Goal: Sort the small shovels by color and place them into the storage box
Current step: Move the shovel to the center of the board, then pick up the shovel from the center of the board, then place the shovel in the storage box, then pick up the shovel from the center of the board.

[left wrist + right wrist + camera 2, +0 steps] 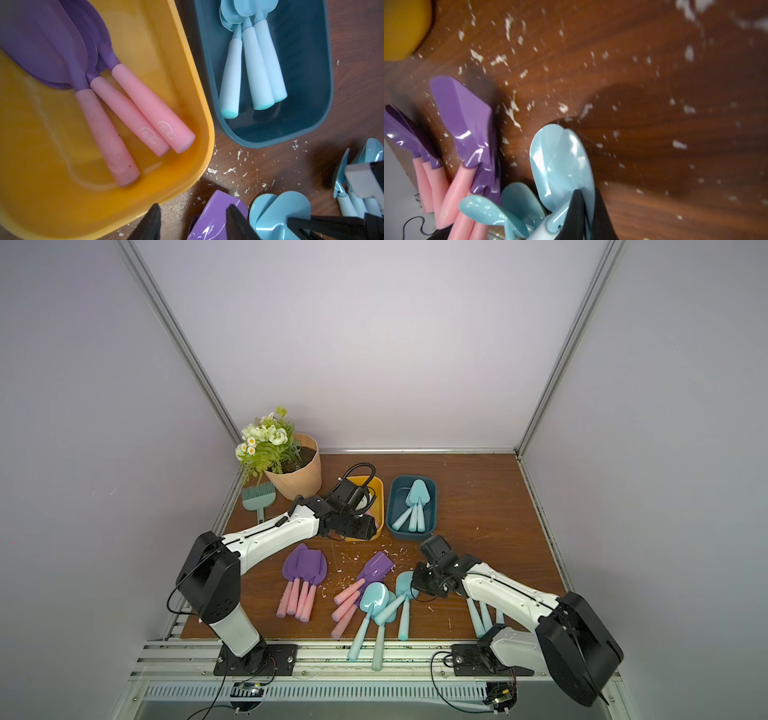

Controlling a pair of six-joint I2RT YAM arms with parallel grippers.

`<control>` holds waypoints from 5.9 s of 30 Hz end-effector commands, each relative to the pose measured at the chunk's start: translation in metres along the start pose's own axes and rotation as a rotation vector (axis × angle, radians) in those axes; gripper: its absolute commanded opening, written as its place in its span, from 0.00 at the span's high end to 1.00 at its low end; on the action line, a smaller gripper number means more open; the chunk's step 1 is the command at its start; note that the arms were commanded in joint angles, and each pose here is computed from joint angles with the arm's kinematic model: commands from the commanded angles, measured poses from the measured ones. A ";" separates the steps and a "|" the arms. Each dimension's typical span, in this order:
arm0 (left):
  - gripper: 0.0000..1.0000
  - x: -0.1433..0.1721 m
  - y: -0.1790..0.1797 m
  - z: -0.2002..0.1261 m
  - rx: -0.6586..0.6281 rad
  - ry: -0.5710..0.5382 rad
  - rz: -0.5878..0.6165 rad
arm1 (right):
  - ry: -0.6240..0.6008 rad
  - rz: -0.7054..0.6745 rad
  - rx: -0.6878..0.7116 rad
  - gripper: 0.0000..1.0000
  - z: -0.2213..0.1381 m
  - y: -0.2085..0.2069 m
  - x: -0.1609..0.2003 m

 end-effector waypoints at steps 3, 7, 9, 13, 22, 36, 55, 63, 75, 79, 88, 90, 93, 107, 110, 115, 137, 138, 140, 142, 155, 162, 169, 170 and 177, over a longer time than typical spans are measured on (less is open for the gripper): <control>0.47 0.000 0.004 -0.010 -0.018 -0.028 -0.023 | -0.123 -0.154 0.307 0.97 0.014 -0.011 -0.025; 0.47 -0.001 0.004 -0.012 -0.025 -0.045 -0.028 | -0.153 -0.171 0.322 0.81 0.011 -0.005 -0.038; 0.47 -0.002 0.005 -0.012 -0.027 -0.053 -0.031 | -0.161 -0.187 0.328 0.67 0.006 0.001 -0.042; 0.47 -0.002 0.004 -0.010 -0.019 -0.068 -0.047 | -0.171 -0.192 0.311 0.55 -0.010 0.009 -0.045; 0.47 -0.002 0.004 -0.005 -0.004 -0.078 -0.076 | -0.165 -0.218 0.171 0.54 -0.053 0.026 -0.032; 0.47 0.001 0.005 -0.008 -0.012 -0.083 -0.070 | 0.166 -0.215 -0.060 0.53 -0.019 0.049 0.018; 0.47 0.010 0.008 -0.019 -0.034 -0.095 -0.075 | 0.160 -0.231 0.100 0.57 0.018 0.043 0.021; 0.47 0.009 0.009 -0.016 -0.039 -0.086 -0.071 | 0.123 -0.233 0.122 0.93 0.015 0.042 0.019; 0.47 0.005 0.011 -0.011 -0.042 -0.091 -0.082 | -0.009 -0.254 0.015 0.97 -0.062 0.067 0.004; 0.47 0.005 0.011 -0.012 -0.046 -0.105 -0.090 | -0.106 -0.269 -0.030 0.97 -0.083 0.086 -0.017; 0.47 0.021 0.018 -0.016 -0.088 -0.123 -0.151 | -0.216 -0.277 -0.039 0.97 -0.063 0.128 -0.125; 0.47 0.024 0.020 -0.020 -0.106 -0.133 -0.158 | -0.200 -0.279 -0.027 0.97 -0.047 0.136 -0.143; 0.47 0.026 0.022 -0.029 -0.136 -0.149 -0.161 | -0.165 -0.276 0.000 0.97 -0.022 0.143 -0.165; 0.46 0.049 0.030 -0.049 -0.222 -0.113 -0.124 | -0.057 -0.243 0.051 0.87 0.044 0.128 -0.178; 0.45 0.053 0.029 -0.048 -0.195 -0.083 -0.078 | -0.068 -0.235 0.062 0.68 0.042 0.128 -0.179; 0.42 0.063 0.027 -0.046 -0.146 -0.027 -0.042 | -0.151 -0.237 0.086 0.57 0.020 0.132 -0.185; 0.42 0.126 -0.003 -0.011 0.118 0.309 0.141 | -0.264 -0.209 0.075 0.56 -0.040 0.111 -0.163; 0.42 0.128 -0.002 -0.009 0.113 0.321 0.137 | -0.267 -0.209 0.076 0.56 -0.040 0.111 -0.163; 0.43 0.131 0.000 -0.005 0.108 0.337 0.135 | -0.268 -0.209 0.073 0.56 -0.041 0.110 -0.162; 0.44 0.133 0.000 -0.002 0.109 0.352 0.131 | -0.268 -0.206 0.074 0.56 -0.042 0.109 -0.161; 0.68 0.142 0.005 0.011 0.054 0.404 0.130 | -0.258 -0.186 0.061 0.56 -0.039 0.099 -0.152; 0.74 0.142 0.008 0.017 0.027 0.422 0.140 | -0.263 -0.181 0.049 0.56 -0.042 0.096 -0.150; 0.94 0.132 0.005 0.010 0.016 0.378 0.165 | -0.264 -0.176 0.053 0.56 -0.042 0.092 -0.148; 0.96 0.129 0.004 0.007 0.019 0.366 0.171 | -0.262 -0.175 0.052 0.56 -0.041 0.092 -0.147; 0.99 0.111 -0.007 -0.028 0.077 0.288 0.240 | -0.256 -0.165 0.057 0.56 -0.037 0.089 -0.145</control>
Point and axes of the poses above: each gripper's point midway between its finger pads, its own z axis out along the fingers, its own y axis along the line the jaws close on, x = y × z, the point moved 10 cm from there along -z, back along the fingers, and after that the axes turned 11 degrees about z, right-handed, at the moved point
